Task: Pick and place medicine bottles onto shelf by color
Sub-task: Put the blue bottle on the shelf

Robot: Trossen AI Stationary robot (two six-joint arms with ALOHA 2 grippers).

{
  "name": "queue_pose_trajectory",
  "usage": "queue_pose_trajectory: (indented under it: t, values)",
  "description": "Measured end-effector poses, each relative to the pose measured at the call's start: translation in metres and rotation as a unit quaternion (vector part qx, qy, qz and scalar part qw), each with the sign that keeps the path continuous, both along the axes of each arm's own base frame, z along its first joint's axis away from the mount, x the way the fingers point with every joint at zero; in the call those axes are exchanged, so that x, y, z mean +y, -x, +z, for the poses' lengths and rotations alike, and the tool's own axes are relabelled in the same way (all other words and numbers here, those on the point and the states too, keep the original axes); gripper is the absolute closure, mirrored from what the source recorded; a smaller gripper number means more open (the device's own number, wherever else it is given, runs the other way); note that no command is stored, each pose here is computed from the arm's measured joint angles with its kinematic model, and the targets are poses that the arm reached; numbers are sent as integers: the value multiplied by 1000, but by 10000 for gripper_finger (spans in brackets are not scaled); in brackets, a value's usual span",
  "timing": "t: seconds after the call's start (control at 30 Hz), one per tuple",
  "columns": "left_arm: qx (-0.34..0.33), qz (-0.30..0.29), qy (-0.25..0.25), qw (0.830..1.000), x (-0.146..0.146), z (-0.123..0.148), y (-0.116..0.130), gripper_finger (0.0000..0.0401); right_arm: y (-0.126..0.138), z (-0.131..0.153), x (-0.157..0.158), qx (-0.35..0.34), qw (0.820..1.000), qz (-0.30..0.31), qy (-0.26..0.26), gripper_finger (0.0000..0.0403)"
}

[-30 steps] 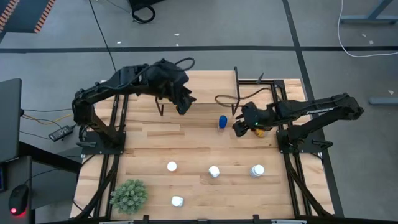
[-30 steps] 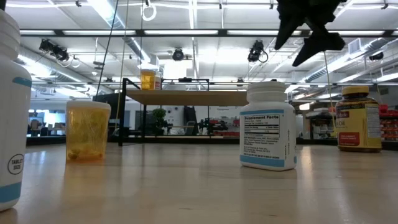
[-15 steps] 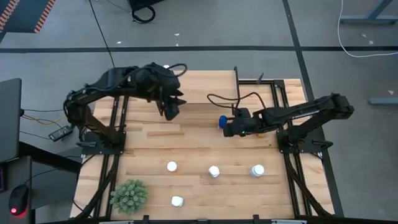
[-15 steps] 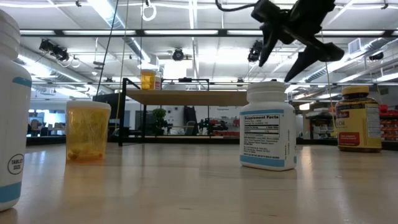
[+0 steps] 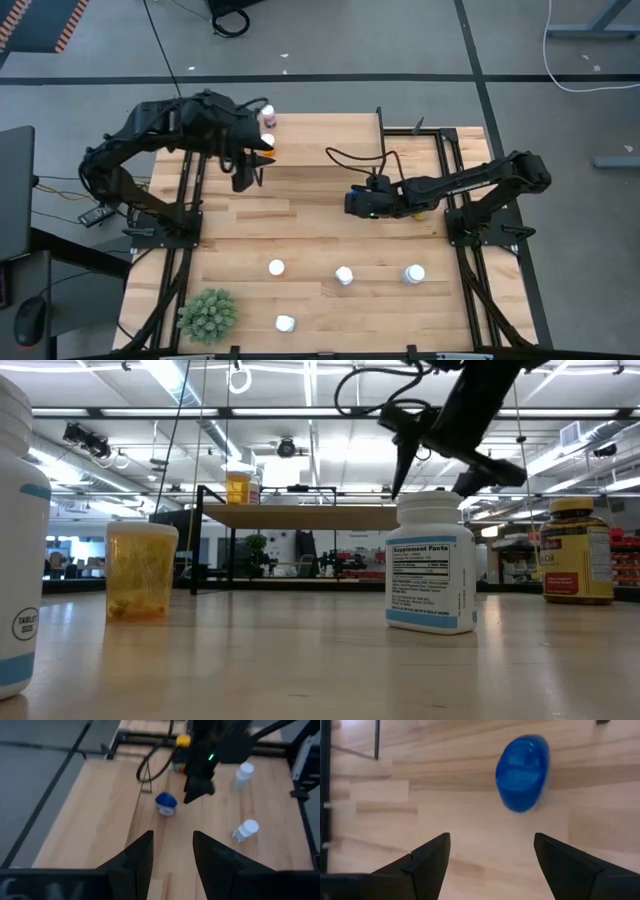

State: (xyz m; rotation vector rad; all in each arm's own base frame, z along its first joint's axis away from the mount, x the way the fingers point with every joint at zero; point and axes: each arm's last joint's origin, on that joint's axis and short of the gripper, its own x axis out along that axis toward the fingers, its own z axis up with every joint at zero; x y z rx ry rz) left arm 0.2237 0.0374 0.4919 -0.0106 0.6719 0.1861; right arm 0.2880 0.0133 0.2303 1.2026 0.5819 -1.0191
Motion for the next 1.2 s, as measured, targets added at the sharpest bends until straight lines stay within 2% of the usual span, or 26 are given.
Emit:
queue_pose_trajectory:
  t: [0.2,0.43,0.6,0.8,0.97,1.2]
  values:
    - [-37,-50,8,998,-2,7,3,265,-9,-15,-11,15,1000,-26,3,107]
    - [-95,-62,10,994,-1,15,-5,267,-12,-25,-23,36,998,-52,-3,107]
    - [-118,-72,26,990,0,-9,-22,270,-11,-25,-30,43,998,-55,-1,107]
    - [-145,-64,39,987,0,-47,-23,275,-11,-27,-36,49,997,-57,1,107]
    - [-203,-59,43,976,-2,-52,-8,271,-12,-29,-38,55,997,-51,3,107]
    - [-204,-51,48,976,-4,-52,2,275,-13,-38,-38,75,996,-47,-1,107]
